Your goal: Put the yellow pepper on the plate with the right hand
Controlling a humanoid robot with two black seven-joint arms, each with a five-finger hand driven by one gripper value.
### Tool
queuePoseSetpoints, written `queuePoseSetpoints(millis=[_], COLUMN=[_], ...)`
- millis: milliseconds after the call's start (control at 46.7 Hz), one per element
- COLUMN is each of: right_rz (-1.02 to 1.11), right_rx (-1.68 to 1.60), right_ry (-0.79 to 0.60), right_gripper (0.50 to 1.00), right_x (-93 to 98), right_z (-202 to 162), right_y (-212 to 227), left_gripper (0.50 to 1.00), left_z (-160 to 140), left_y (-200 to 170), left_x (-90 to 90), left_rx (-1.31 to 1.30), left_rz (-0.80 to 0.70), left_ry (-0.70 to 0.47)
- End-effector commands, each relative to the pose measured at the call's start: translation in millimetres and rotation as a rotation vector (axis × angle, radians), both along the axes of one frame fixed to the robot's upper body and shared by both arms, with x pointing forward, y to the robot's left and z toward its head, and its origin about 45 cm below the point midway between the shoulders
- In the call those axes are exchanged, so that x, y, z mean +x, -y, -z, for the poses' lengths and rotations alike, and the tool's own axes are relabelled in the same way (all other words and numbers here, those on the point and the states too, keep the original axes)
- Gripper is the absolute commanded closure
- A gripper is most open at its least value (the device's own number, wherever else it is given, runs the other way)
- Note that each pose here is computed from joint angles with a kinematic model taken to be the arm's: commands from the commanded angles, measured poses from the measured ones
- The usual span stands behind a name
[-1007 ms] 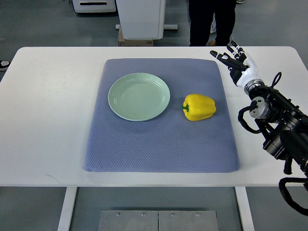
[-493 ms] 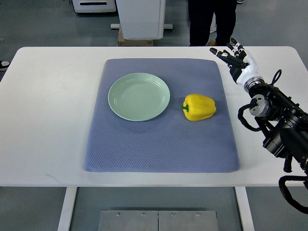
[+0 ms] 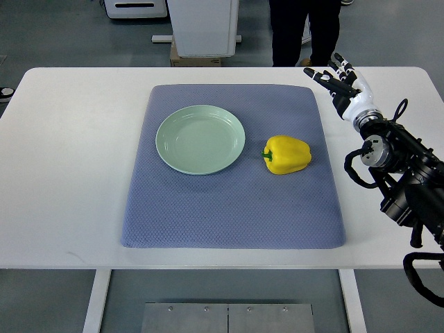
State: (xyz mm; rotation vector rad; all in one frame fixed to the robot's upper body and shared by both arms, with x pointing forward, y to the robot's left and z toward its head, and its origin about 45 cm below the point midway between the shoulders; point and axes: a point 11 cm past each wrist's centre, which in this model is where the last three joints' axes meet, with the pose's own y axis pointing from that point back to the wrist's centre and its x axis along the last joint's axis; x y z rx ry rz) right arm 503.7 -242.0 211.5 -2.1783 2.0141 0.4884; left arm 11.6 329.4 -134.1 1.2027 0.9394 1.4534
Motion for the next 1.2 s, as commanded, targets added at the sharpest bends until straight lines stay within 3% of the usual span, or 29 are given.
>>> queuePoseSetpoints(millis=[0,493,1179], right_rz=[0.004,-0.019,-0.279], right_rx=[-0.002,-0.036,-0.395], right_ry=[0.012,0.021,0.139], right_gripper=[0.500,0.500,0.502], right_x=[0.1,0.2,1.6], right_z=[-1.6,-3.9,-59.1], right_y=[4.0,10.8,12.6], left_gripper=[0.500,0.500,0.500], left_z=[0.0,0.0,0.0], left_y=[-0.2,-0.2,-0.2], left_x=[0.0,0.0,0.0], left_rx=[0.001,0.001,0.001], left_rz=[0.000,0.000,0.000], left_ry=[0.000,0.000,0.000])
